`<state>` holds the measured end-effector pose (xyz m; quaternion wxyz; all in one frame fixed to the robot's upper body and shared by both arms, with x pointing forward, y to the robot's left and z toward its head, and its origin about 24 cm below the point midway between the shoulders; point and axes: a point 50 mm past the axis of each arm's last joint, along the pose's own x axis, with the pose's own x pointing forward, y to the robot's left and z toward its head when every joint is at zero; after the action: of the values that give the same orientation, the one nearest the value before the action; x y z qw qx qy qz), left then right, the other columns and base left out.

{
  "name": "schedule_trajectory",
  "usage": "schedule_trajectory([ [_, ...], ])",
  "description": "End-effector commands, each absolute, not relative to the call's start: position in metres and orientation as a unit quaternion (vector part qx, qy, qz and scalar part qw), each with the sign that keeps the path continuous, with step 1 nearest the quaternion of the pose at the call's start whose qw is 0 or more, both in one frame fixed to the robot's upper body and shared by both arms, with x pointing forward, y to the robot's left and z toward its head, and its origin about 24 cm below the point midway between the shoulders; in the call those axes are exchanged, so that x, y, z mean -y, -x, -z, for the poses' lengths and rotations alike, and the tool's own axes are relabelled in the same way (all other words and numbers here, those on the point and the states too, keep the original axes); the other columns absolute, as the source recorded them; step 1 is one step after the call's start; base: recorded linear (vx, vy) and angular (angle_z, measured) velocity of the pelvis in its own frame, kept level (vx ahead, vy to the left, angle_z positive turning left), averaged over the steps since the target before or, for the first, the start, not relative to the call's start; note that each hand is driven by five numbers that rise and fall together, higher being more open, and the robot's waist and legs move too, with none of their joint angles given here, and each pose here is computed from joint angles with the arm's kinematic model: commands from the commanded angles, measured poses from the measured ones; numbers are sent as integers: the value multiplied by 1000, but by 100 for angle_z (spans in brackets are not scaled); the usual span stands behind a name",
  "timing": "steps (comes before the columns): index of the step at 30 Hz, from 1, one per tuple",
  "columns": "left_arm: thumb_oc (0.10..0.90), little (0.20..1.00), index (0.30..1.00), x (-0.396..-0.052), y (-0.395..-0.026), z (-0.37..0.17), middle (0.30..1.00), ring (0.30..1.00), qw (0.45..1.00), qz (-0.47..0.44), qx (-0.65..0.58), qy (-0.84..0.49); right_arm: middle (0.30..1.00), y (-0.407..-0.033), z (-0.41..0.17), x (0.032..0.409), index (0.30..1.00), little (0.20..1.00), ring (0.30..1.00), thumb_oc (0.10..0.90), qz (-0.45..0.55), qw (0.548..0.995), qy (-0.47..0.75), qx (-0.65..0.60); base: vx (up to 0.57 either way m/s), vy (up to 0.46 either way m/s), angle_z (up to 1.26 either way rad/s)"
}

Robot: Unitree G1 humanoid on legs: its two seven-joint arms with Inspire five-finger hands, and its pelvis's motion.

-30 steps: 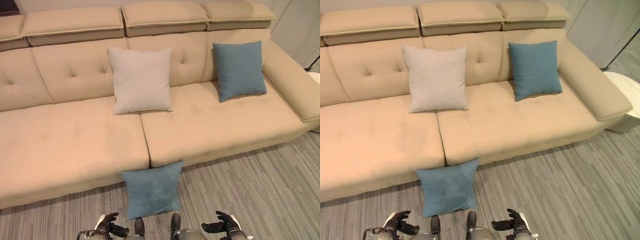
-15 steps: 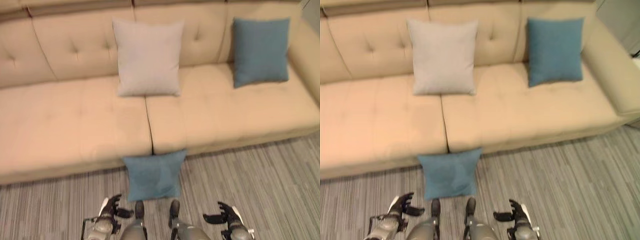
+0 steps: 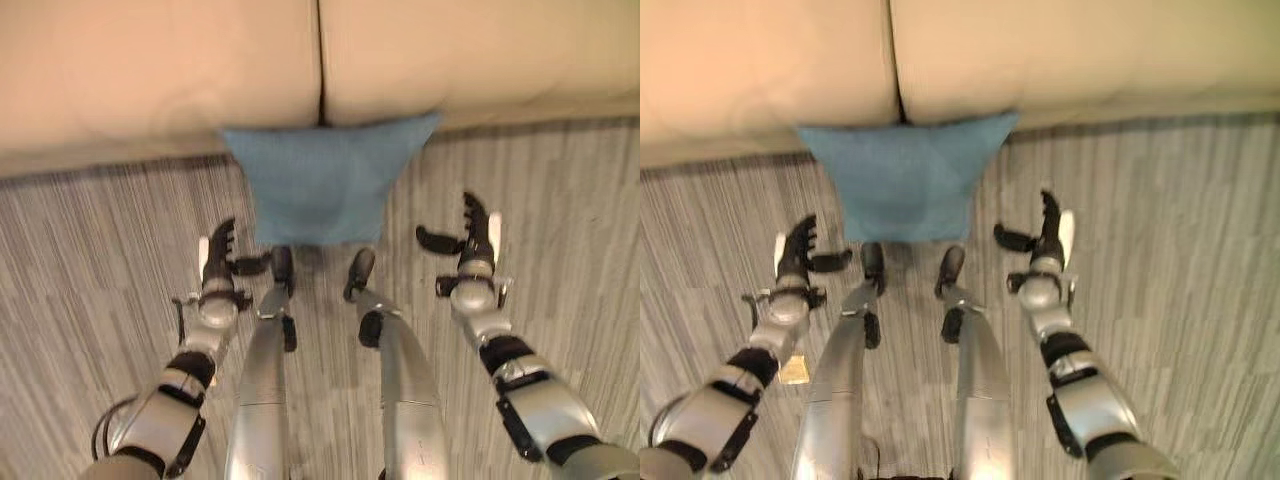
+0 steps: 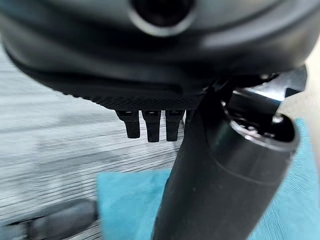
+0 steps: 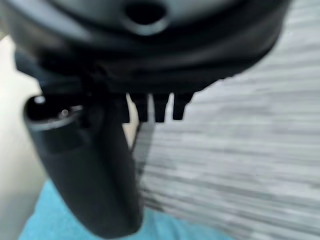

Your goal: Pick up all the scattered cushions and arrange them neatly on the sofa.

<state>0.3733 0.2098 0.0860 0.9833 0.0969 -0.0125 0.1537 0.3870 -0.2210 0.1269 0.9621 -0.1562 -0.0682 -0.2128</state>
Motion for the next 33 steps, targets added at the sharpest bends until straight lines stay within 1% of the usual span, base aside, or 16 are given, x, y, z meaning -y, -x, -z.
schedule_trajectory([
  [1,800,900,900,-231,-360,-77,900,900,977,-196,24,-79,900,-365,-98,249,900,900,900,800,259,950,165,52,42,-14,-1],
  [2,800,900,900,-232,-370,-100,900,900,975,-197,55,-83,900,-374,-119,248,900,900,900,800,263,947,165,75,0,0,0],
  [4,800,900,900,-233,-372,-106,900,900,975,-197,63,-79,900,-376,-124,249,900,900,900,800,267,946,164,82,54,-5,3],
  [5,800,900,900,-233,-378,-127,900,900,974,-195,93,-70,900,-381,-139,250,900,900,900,800,274,943,157,100,61,-13,5],
  [6,800,900,900,-233,-379,-128,900,900,974,-195,94,-70,900,-381,-140,250,900,900,900,800,274,943,157,100,59,-16,5],
  [8,800,900,900,-232,-384,-153,900,900,972,-186,132,-57,900,-385,-158,250,900,900,900,800,281,941,143,126,76,18,7],
  [11,800,900,900,-232,-386,-163,900,900,973,-175,144,-50,900,-387,-169,251,900,900,900,800,278,940,142,139,64,4,1],
  [15,800,900,900,-229,-393,-193,900,900,971,-155,177,-48,900,-390,-193,254,900,900,900,800,272,938,136,169,75,11,-2],
  [17,800,900,900,-229,-393,-193,900,900,971,-155,178,-48,900,-390,-193,254,900,900,900,800,272,938,135,169,24,7,1],
  [19,800,900,900,-223,-396,-214,900,900,970,-129,203,-39,900,-391,-208,256,900,900,900,800,261,938,132,185,52,-4,-4],
  [20,800,900,900,-223,-396,-214,900,900,970,-129,204,-39,900,-392,-208,257,900,900,900,800,261,938,132,185,68,-9,-5],
  [23,800,900,900,-208,-397,-236,900,900,968,-71,237,-44,900,-392,-227,259,900,900,900,800,238,938,145,206,52,21,-4],
  [24,800,900,900,-194,-395,-245,900,900,965,-30,254,-53,900,-392,-237,263,900,900,900,800,229,936,161,214,40,14,-2],
  [26,800,900,900,-190,-394,-247,900,900,964,-18,259,-57,900,-391,-238,264,900,900,900,800,227,936,166,213,0,0,0],
  [31,800,900,900,-159,-389,-259,900,900,953,55,286,-78,900,-394,-259,262,900,900,900,800,196,924,244,221,0,0,0],
  [33,800,900,900,-157,-389,-258,900,900,953,60,285,-80,900,-395,-260,258,900,900,900,800,190,922,253,221,0,0,0],
])
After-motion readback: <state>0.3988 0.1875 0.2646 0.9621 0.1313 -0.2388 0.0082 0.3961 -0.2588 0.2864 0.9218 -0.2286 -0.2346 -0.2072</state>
